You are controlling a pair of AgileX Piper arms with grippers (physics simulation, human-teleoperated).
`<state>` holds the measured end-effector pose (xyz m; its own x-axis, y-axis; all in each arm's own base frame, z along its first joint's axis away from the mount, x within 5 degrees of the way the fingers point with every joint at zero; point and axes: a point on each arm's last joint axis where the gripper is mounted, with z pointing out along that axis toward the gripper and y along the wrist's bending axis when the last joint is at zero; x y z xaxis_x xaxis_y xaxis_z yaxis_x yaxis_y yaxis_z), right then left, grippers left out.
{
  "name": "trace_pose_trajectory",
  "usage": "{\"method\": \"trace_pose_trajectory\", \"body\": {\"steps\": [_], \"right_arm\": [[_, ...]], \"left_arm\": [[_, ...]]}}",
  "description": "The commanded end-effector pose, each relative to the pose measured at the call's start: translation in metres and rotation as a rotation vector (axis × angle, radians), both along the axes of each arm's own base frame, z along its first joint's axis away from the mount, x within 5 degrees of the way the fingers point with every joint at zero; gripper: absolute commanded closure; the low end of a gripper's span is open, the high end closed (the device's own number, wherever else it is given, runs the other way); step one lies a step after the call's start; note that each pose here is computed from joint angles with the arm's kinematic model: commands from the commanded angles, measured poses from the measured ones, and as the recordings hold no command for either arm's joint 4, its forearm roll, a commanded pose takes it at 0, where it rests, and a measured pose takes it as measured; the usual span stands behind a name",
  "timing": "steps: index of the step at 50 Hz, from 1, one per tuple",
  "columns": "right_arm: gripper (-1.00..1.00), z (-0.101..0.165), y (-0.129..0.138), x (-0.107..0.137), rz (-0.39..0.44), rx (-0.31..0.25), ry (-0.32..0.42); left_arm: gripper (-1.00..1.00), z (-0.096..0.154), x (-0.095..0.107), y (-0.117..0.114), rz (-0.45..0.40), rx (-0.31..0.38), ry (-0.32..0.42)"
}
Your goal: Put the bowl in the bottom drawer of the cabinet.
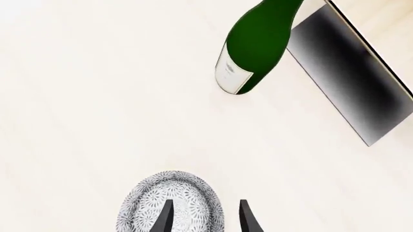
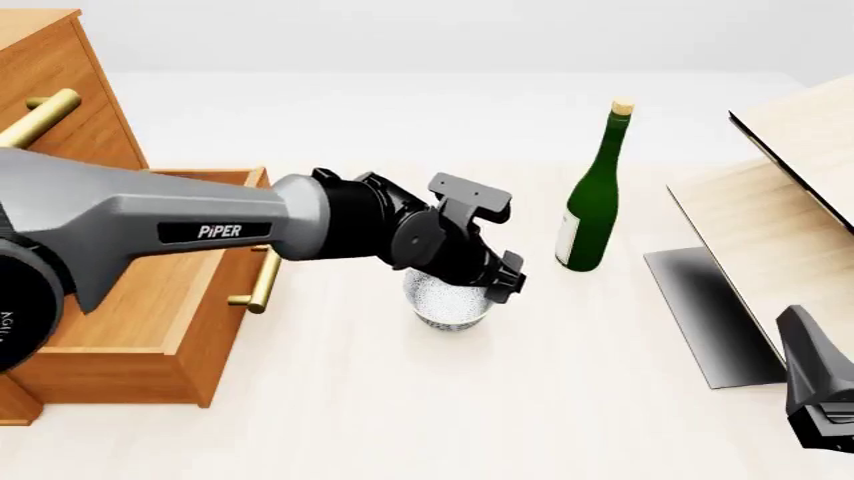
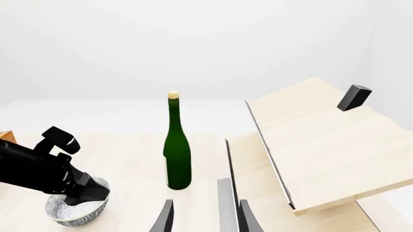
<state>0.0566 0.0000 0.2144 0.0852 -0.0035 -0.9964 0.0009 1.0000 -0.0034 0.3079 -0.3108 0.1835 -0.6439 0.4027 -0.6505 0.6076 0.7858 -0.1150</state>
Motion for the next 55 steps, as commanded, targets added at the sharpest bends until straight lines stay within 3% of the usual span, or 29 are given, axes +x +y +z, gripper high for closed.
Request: {"method": "trace_pose_trajectory", "body": {"steps": [1, 55], "right_arm": [[-1.00, 0.000, 0.000, 0.000, 0.000, 0.000, 0.000], [-1.00, 0.000, 0.000, 0.000, 0.000, 0.000, 0.000]], "left_arm": [[-1.00, -0.005, 0.001, -0.003, 0.002, 0.000, 0.007], [-1.00, -0.034, -0.017, -0.014, 0.011, -0.023, 0.050]]}}
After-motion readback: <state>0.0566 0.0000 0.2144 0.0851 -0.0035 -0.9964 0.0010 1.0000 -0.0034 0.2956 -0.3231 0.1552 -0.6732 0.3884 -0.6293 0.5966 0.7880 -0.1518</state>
